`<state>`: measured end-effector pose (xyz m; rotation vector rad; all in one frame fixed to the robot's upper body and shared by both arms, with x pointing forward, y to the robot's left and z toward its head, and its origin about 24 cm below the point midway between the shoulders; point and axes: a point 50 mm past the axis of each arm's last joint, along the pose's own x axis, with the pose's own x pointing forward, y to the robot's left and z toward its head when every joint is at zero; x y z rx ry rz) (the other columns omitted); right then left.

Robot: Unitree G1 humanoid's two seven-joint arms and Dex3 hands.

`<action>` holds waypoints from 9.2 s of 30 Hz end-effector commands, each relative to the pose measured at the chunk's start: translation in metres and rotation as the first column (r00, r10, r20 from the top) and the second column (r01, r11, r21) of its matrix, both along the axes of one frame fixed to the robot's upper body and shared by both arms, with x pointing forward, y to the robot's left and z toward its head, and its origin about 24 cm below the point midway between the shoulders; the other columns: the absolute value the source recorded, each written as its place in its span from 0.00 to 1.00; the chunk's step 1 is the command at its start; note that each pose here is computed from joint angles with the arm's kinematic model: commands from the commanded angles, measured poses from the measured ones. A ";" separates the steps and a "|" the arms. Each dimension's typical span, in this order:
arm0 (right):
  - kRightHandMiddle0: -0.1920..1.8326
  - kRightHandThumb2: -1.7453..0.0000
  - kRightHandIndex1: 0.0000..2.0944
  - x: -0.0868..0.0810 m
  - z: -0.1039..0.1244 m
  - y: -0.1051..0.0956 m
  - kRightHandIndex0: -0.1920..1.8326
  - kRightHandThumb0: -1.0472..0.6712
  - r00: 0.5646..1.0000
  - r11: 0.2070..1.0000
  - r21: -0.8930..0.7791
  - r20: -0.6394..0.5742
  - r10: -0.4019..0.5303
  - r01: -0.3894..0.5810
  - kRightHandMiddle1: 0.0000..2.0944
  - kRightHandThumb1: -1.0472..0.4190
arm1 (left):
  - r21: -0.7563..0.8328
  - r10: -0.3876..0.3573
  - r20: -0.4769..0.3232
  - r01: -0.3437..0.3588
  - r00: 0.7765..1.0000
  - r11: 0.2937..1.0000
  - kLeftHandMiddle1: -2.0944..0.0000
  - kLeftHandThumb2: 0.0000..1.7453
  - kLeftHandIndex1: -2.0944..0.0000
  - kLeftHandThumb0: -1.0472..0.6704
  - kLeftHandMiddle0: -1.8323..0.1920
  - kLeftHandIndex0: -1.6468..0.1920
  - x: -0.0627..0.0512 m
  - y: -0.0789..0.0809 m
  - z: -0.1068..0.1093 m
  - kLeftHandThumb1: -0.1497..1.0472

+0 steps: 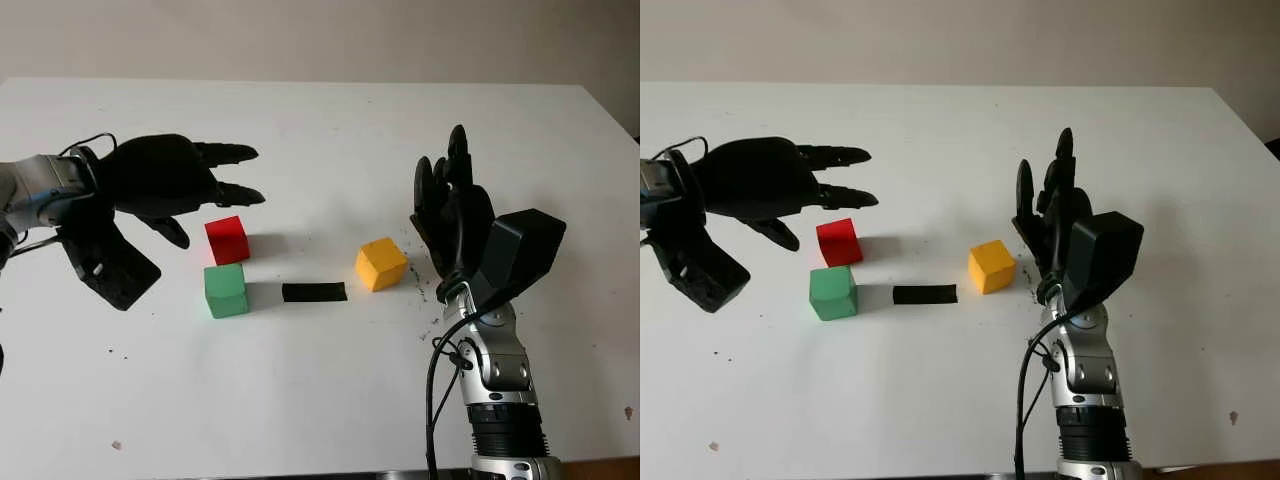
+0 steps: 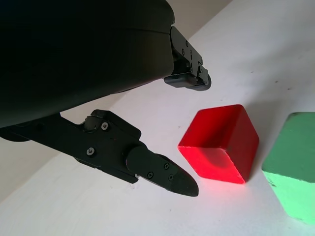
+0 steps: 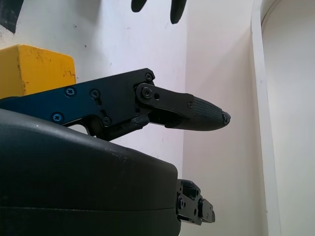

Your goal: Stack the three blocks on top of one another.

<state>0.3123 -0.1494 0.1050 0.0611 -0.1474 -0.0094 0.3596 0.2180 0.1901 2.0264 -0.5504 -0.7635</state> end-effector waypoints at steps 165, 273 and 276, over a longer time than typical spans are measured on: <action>0.01 0.66 0.03 -0.008 -0.001 0.005 0.01 0.29 1.000 1.000 -0.018 -0.001 -0.017 0.017 0.03 0.00 | -0.379 -0.091 -0.518 -0.133 0.850 0.916 0.98 0.03 0.54 0.26 0.91 0.85 0.012 -0.091 -0.030 0.93; 0.42 0.97 0.04 0.014 0.039 -0.027 0.19 0.24 0.889 -0.139 -0.977 -0.203 0.411 -0.159 0.14 0.10 | -0.765 0.000 -0.506 -0.450 0.862 -0.460 1.00 0.37 0.99 0.18 1.00 1.00 -0.056 0.010 -0.073 1.00; 0.31 0.97 0.03 0.014 0.037 -0.027 0.20 0.25 0.888 -0.143 -0.976 -0.207 0.410 -0.162 0.39 0.10 | -0.769 0.009 -0.509 -0.450 0.861 -0.455 1.00 0.37 0.99 0.17 1.00 0.99 -0.056 0.010 -0.073 1.00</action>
